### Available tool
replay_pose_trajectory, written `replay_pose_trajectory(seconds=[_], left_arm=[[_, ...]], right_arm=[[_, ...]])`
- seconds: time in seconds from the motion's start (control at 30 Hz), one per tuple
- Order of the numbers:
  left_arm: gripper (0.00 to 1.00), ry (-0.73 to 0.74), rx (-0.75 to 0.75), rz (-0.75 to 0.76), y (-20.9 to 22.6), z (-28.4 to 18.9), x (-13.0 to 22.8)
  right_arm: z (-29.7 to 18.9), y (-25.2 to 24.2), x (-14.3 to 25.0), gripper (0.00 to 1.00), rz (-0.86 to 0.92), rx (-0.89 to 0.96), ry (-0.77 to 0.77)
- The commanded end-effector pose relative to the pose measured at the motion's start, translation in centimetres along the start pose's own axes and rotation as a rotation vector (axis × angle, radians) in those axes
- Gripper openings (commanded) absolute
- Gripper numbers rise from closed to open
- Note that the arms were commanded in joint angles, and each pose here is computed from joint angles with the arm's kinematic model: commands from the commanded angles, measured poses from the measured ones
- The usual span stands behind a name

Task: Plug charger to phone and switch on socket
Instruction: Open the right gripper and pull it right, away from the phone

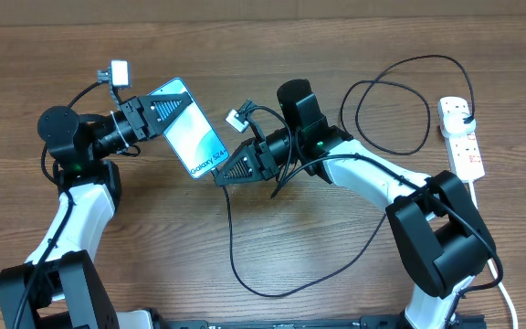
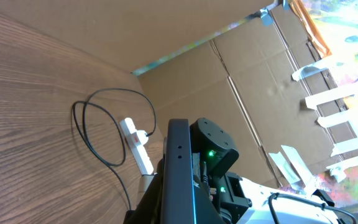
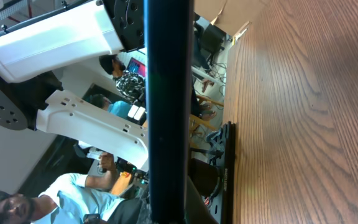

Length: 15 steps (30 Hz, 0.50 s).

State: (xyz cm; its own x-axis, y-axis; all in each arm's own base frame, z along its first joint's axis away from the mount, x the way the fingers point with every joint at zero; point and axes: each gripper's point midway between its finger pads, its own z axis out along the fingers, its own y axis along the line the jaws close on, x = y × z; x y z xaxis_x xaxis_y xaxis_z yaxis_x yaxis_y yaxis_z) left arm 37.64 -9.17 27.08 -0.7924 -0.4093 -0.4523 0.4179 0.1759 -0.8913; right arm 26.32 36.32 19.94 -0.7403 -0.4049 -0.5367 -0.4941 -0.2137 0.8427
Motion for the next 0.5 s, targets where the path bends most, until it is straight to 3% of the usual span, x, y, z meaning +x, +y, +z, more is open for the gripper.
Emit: replay_pose_trajectory(seconds=[0.0,0.03,0.13,0.2,0.47], left_arm=[[0.04,0.073,0.036,0.01,-1.2,0.8,1.2],[0.04,0.064,0.032,0.014,-1.1,0.7,1.0],[0.04,0.019,0.012,0.036,-0.7,-0.1,0.0],[0.04,-0.015,-0.004,0.036,-0.3,-0.9,-0.8],[0.04,-0.096,-0.054,0.008,0.9,-4.0,-2.6]], right_arm=[[-0.2,0.5,-1.3,0.18,-0.056,0.046,-0.034],[-0.2,0.5,-1.3,0.3,-0.056,0.046,-0.034],[-0.2,1.0,-1.0,0.82,-0.081,0.018,-0.017],[-0.2,1.5,-0.7,1.0,-0.112,-0.014,0.001],[-2.1,0.3,-1.6,1.0,-0.083,0.048,-0.055]])
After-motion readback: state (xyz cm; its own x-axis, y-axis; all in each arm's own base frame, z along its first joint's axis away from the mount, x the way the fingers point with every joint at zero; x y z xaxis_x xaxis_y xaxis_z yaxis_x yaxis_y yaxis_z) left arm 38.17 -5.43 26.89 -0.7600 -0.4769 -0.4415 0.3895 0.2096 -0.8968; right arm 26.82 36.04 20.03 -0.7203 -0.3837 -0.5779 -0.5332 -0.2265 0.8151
